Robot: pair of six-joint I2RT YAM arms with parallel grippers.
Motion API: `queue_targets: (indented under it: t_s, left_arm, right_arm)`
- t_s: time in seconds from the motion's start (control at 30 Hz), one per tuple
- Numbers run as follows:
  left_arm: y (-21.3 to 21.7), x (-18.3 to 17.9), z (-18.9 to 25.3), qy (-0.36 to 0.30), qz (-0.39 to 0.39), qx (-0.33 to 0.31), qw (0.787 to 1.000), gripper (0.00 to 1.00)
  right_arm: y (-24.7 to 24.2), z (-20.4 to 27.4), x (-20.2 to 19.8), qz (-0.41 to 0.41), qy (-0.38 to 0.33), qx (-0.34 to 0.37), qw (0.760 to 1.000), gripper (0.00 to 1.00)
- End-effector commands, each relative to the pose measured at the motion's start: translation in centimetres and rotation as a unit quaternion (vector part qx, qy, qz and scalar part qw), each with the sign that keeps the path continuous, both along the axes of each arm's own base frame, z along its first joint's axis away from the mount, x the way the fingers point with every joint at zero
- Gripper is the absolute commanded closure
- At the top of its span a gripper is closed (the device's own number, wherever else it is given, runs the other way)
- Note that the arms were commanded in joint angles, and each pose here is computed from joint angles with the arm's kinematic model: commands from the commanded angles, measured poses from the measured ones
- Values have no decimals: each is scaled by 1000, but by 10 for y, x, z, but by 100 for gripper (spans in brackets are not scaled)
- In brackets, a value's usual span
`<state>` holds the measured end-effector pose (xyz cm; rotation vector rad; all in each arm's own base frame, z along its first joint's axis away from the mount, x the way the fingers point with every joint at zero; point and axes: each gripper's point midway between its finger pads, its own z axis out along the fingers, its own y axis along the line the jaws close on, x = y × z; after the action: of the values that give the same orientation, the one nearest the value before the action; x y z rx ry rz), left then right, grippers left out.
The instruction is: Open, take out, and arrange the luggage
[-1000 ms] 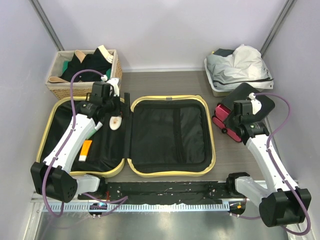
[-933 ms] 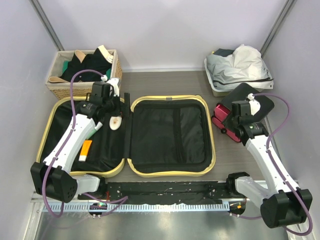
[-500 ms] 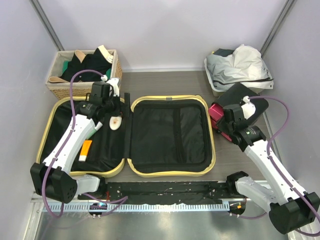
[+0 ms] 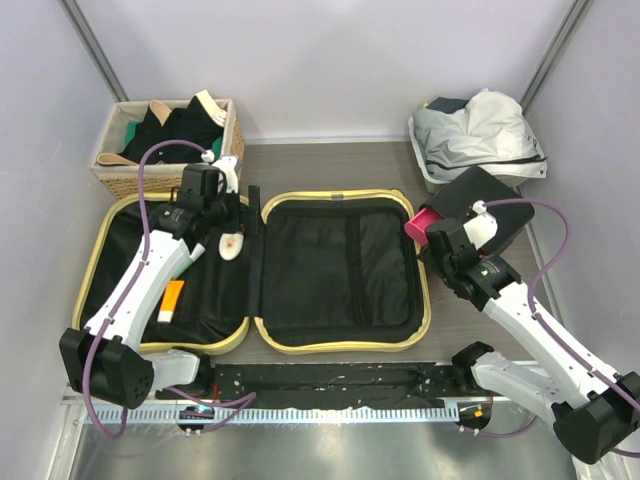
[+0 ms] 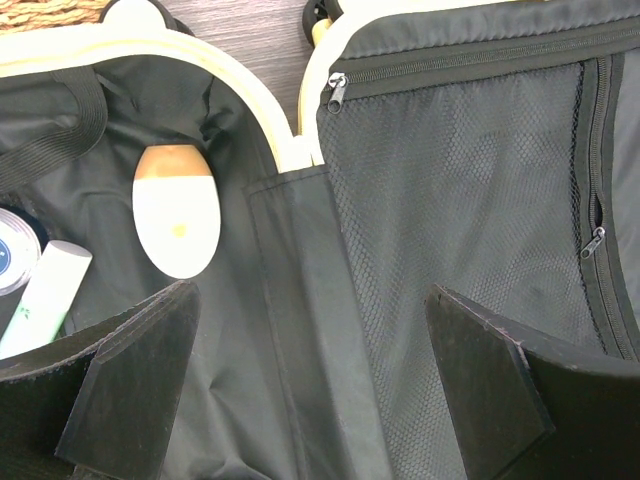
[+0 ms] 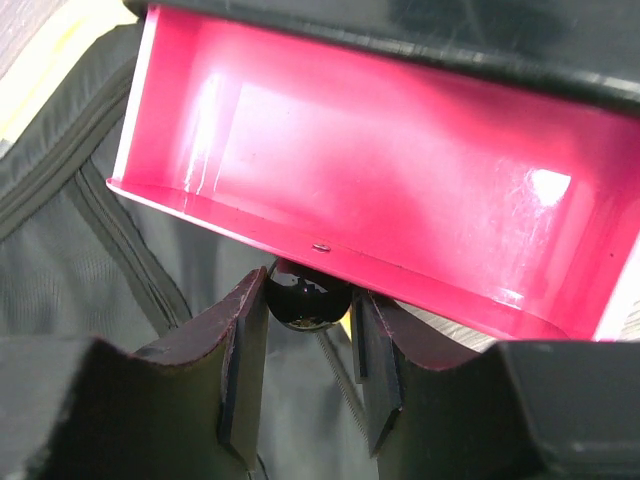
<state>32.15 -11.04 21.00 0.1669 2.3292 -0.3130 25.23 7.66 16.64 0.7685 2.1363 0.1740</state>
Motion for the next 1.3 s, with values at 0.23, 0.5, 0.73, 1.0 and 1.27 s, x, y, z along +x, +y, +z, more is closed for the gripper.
queue_targets:
  t_s: [0.23,0.5,0.73,1.0,1.27]
  left_arm:
    - [-5,2,20,-36,-5,-22,999,0]
    - [-2,2,19,-37,-1,-19,999,0]
    - [-1,4,16,-34,3,-12,999,0]
    - [16,13,13,-45,32,-16,998,0]
    - [57,34,-25,2,100,-4,995,0]
  right_arm:
    - [40,47,10,3,-95,77,992,89]
    - [40,47,7,5,-96,68,993,54]
    - [39,55,0,37,-105,51,992,20]
    - [84,72,-8,168,-154,110,967,25]
    - [112,128,19,254,-223,40,940,24]
